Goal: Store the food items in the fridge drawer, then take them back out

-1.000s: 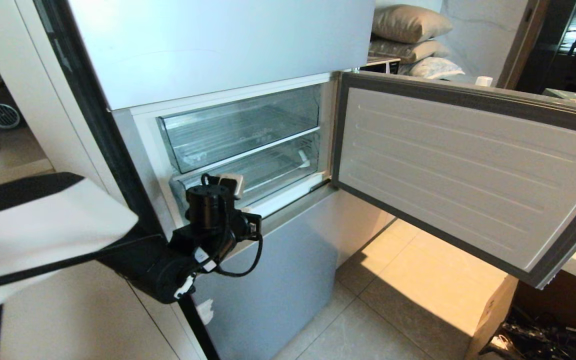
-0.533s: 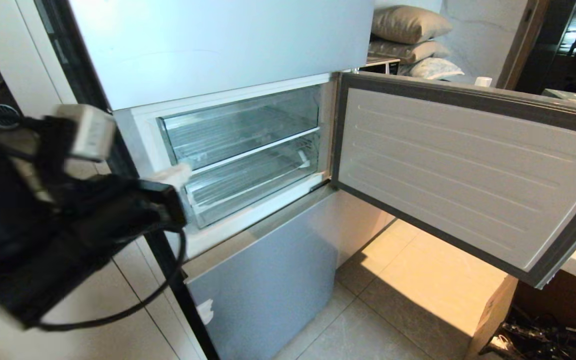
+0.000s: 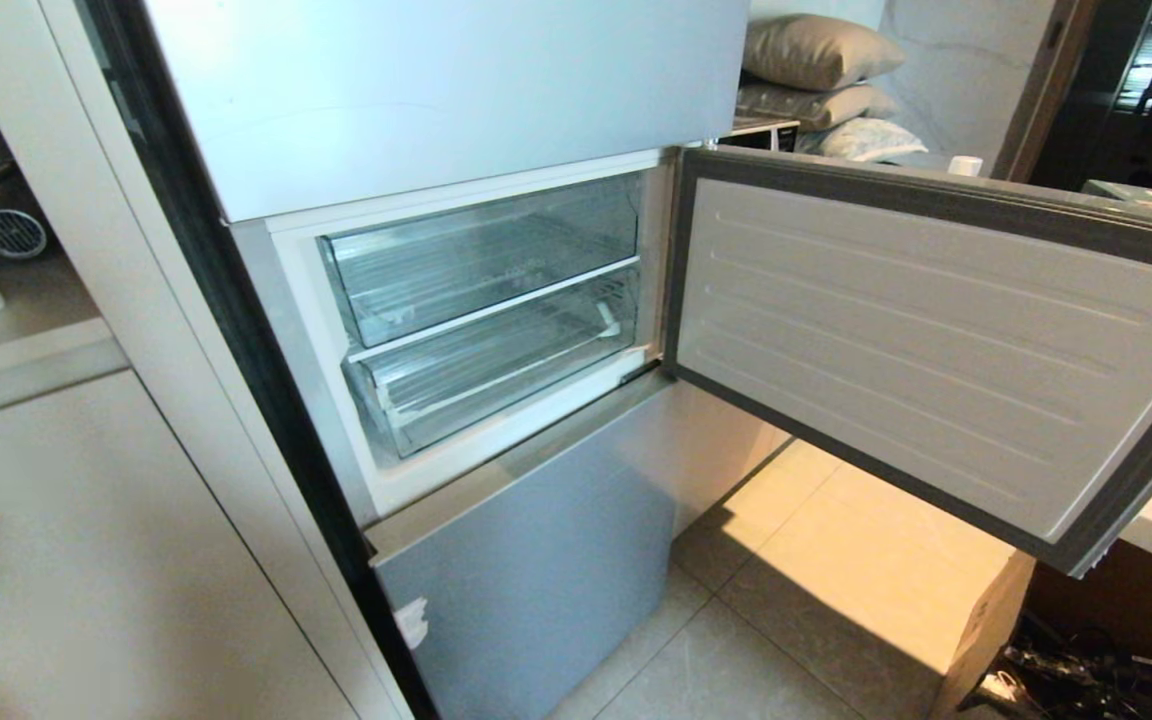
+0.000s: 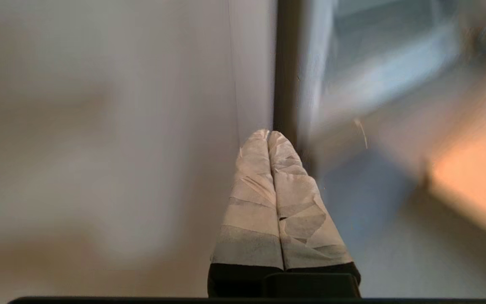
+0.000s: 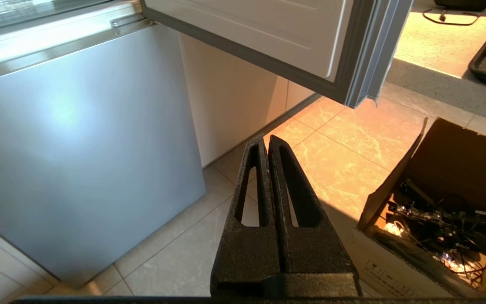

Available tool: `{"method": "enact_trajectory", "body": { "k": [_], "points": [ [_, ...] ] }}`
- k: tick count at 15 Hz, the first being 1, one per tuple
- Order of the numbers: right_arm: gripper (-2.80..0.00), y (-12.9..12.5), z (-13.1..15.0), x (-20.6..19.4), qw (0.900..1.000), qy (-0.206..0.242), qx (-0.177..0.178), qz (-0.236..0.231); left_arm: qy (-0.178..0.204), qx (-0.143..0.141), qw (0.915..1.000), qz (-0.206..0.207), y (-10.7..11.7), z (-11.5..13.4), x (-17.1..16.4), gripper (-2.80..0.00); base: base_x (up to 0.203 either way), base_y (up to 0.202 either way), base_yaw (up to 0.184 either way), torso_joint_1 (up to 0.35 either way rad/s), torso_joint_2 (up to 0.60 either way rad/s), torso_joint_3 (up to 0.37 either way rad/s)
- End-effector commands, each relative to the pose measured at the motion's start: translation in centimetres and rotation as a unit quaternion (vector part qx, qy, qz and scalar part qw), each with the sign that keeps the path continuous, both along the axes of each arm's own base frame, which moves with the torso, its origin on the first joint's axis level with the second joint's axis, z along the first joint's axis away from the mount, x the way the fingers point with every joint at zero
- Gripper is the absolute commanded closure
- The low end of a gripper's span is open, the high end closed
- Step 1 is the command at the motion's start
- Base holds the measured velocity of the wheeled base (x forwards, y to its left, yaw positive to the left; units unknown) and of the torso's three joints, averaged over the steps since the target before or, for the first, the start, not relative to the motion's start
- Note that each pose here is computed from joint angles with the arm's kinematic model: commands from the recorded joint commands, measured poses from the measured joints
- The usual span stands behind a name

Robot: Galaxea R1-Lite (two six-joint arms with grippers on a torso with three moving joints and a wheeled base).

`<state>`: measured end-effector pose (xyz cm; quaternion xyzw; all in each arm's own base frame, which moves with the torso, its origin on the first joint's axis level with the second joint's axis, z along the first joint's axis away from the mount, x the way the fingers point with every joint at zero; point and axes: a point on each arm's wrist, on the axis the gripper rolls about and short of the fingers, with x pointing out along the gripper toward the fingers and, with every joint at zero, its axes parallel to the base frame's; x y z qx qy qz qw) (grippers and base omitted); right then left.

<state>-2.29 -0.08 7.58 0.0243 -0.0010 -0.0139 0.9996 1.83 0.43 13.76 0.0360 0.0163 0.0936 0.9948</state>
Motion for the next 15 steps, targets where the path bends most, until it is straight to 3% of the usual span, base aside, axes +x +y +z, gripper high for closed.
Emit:
{"method": "enact_trajectory", "body": {
  "k": [1,4,15],
  "points": [
    [0.0,0.0,0.0,0.0,1.0,0.001,0.0,0.0,-0.003,0.004,0.9979,-0.065,-0.3,-4.6,-3.2,0.0,0.0,0.0,0.0,0.0,0.0,0.0],
    [0.0,0.0,0.0,0.0,1.0,0.0,-0.003,0.0,0.001,0.008,0.9937,-0.112,-0.5,-6.3,-4.2,0.0,0.0,0.0,0.0,0.0,0.0,0.0],
    [0.0,0.0,0.0,0.0,1.0,0.0,-0.004,-0.001,-0.017,-0.029,0.995,-0.094,-0.4,-6.2,-4.1,0.0,0.0,0.0,0.0,0.0,0.0,0.0]
  ]
}}
